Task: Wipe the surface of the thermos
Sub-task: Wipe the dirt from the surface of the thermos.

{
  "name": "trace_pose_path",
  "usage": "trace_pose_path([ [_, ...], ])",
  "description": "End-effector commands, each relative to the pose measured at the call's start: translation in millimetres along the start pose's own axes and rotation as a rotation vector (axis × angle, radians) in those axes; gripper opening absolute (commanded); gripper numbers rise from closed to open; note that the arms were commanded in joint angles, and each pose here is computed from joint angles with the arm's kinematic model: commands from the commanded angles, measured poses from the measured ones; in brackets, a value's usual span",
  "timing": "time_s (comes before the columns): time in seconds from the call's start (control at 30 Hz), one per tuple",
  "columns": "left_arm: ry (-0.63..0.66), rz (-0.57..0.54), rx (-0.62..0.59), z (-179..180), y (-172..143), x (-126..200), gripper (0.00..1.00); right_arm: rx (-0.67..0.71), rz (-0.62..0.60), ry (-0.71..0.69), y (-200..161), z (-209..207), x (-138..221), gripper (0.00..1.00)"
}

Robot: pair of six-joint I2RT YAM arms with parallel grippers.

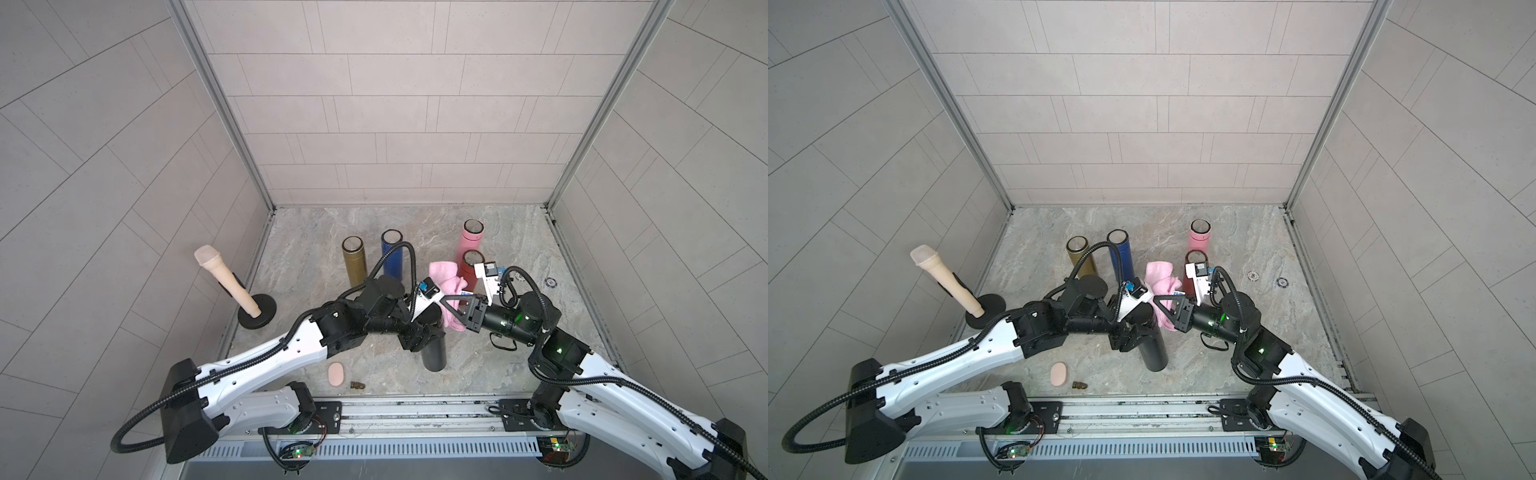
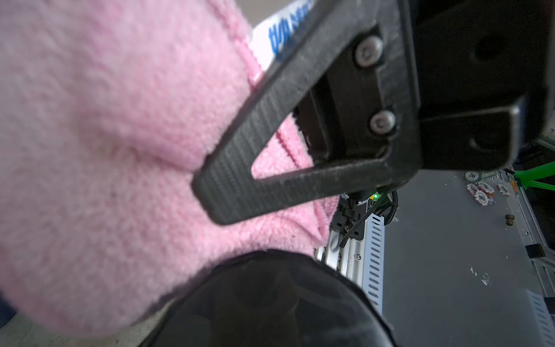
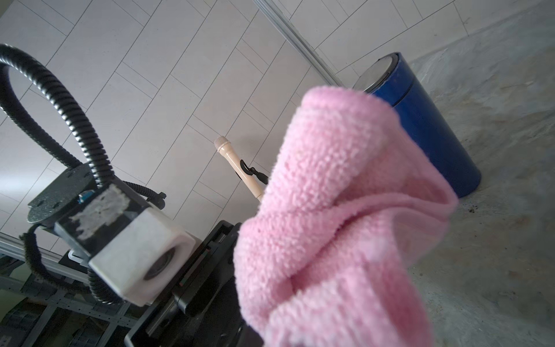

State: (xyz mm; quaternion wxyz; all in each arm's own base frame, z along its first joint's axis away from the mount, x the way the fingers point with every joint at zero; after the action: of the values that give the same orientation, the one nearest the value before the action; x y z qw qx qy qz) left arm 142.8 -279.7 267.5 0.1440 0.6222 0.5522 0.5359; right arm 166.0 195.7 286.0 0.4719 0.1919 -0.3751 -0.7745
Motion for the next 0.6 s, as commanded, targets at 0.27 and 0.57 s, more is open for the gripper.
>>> trace_pose_path([
  [0.27,0.127,-0.257,-0.026,1,48,32,0.0,-0.116,0.122,-0.138,-78,-50,7,0.0],
  [0.57,0.184,-0.195,-0.001,16,35,12,0.0,0.037,-0.016,-0.047,-11,3,15,0.0],
])
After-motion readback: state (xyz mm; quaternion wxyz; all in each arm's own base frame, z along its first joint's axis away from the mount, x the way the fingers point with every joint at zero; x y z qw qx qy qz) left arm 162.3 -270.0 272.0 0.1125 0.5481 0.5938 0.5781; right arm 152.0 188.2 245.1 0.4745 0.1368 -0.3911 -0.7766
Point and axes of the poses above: each gripper's point midway between its finger pads, its own x axis back along the fingers, its own z axis along the line the jaws close on, y = z × x, the point moved 6 cm from there along x, back along the fingers, and after that the axes turned 11 degrees about x, right-handed, at the moved point
